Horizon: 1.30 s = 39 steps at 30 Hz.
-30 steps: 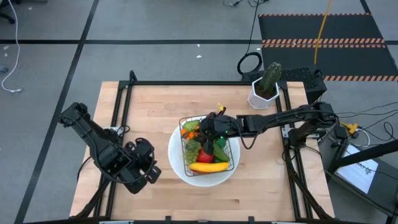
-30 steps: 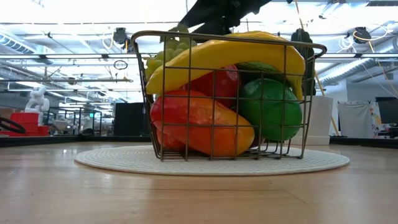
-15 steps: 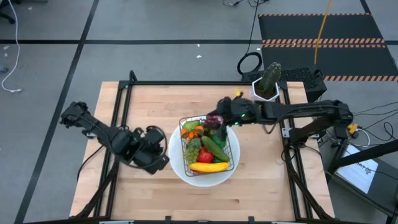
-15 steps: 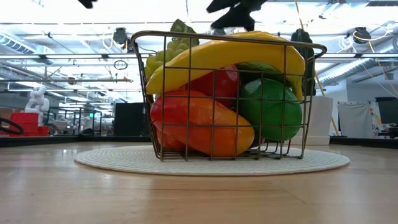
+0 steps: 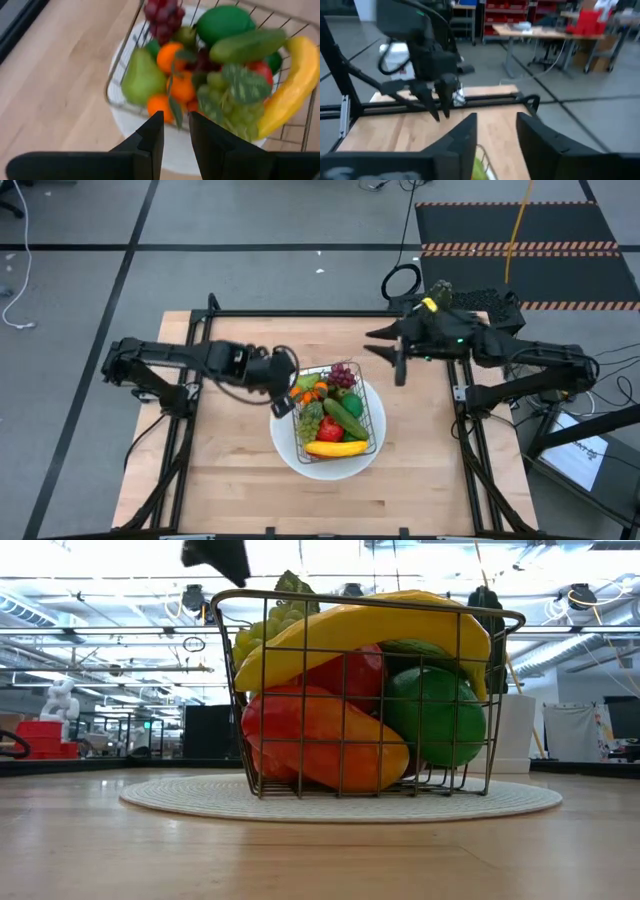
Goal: Build produce basket
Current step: Return to Home Position
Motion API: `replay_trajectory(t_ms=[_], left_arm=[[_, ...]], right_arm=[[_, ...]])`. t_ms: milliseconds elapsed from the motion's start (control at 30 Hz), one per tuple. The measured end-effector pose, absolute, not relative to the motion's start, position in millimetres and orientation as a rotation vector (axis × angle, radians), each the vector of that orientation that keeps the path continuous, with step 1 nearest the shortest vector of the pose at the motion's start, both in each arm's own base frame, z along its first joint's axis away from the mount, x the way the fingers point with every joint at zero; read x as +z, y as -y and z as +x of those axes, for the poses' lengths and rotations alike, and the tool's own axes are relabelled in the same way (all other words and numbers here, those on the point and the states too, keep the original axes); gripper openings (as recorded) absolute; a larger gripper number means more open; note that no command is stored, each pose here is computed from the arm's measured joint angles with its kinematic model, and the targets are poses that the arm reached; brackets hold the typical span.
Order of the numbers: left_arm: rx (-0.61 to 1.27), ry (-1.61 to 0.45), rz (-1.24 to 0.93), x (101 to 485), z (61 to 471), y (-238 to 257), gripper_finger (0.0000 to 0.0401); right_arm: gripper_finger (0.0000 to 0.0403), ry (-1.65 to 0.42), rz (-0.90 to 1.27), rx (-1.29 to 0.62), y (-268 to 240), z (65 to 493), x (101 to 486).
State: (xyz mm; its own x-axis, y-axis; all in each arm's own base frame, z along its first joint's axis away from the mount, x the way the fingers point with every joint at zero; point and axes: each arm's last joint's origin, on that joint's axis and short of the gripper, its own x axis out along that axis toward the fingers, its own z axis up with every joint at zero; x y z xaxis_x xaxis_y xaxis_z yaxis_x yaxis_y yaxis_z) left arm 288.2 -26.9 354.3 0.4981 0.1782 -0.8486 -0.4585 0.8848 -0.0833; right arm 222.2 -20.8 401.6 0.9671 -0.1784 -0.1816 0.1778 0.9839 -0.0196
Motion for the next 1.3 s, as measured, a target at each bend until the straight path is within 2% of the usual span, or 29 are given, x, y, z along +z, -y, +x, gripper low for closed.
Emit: replay_trajectory(t_ms=[167,300,400,567,667,867,967,1100,1300], left_arm=[[0.283,-0.923,-0.278,376.2,292.1,3.8,0.0092],[0.239,-0.867,-0.154,395.1,291.4,-7.9,0.0092],[0.220,-0.834,-0.037,409.4,288.8,-14.4,0.0093],[0.281,-0.769,-0.123,425.8,284.4,-21.6,0.0093],[0.227,-0.731,-0.123,434.4,273.3,-20.3,0.0088],[0.181,-0.631,-0.071,450.0,242.7,-18.8,0.0011],[0.185,-0.590,-0.094,454.1,220.9,-16.7,0.0009],[0.173,-0.564,-0.144,446.1,193.9,-6.9,0.0003],[0.177,-0.549,-0.135,414.8,165.6,6.4,0.0004]], right_arm=[[0.0063,-0.124,-0.023,-0.207,25.0,203.2,413.6],[0.0009,-0.102,-0.068,-0.181,25.3,194.8,418.3],[0.0009,-0.093,-0.087,-0.144,24.5,192.3,418.0],[0.0001,-0.089,-0.083,-0.064,21.4,186.3,411.2],[0.0001,-0.083,-0.035,-0.056,19.3,180.5,407.4],[0.0001,-0.080,0.004,-0.025,12.3,174.1,396.7],[0.0001,-0.064,0.003,0.001,8.1,174.5,390.8],[0.0000,-0.054,0.010,0.029,3.1,178.5,375.0],[0.0000,-0.052,0.035,0.064,-3.9,182.8,339.3]])
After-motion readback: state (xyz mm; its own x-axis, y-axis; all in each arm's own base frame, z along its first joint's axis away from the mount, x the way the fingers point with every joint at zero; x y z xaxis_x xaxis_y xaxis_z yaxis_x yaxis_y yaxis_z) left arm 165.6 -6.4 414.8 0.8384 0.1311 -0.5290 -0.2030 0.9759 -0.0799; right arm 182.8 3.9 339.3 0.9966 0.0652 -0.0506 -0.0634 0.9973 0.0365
